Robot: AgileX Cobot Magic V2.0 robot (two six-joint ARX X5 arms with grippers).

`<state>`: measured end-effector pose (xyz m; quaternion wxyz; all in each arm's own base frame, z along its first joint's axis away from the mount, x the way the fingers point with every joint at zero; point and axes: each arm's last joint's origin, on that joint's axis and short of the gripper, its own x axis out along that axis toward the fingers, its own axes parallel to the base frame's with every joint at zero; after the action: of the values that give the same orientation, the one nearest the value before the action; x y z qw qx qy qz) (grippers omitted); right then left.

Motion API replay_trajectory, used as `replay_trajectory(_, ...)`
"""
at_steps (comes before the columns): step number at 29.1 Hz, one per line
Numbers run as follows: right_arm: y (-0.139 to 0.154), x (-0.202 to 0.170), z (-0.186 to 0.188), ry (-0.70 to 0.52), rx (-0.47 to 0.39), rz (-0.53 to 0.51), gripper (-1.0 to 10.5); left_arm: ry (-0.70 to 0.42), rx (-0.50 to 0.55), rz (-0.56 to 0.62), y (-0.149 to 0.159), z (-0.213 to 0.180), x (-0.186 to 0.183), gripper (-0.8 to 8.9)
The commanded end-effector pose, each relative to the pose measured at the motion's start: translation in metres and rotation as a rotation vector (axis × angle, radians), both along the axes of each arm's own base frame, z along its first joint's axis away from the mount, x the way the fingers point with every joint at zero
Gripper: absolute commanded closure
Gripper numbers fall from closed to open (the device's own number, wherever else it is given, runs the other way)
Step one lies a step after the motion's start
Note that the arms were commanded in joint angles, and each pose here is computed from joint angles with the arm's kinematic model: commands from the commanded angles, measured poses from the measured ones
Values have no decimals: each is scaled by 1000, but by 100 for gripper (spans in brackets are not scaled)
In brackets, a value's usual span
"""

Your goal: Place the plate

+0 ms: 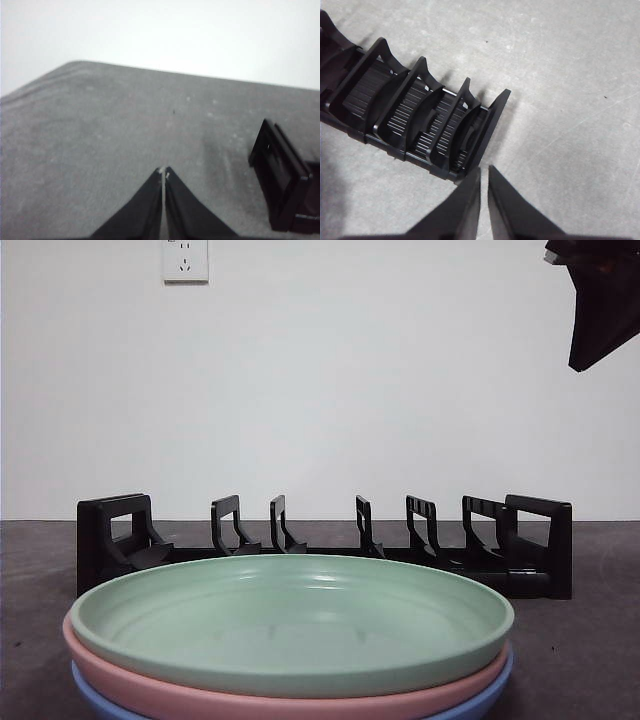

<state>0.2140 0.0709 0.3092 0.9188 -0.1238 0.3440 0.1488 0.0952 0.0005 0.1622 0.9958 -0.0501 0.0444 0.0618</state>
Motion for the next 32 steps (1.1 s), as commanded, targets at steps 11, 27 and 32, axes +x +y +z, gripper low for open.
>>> replay_trajectory(11, 4, -4, 7, -30, 19, 7, 924, 8, 14, 6, 0, -5, 1, 806)
replay_trajectory(27, -58, -87, -79, -554, 100, -227, 924, 9, 14, 6, 0, -6, 1, 806)
replay_trajectory(32, -69, -110, -127, -610, 125, -374, 924, 8, 14, 6, 0, -5, 1, 806)
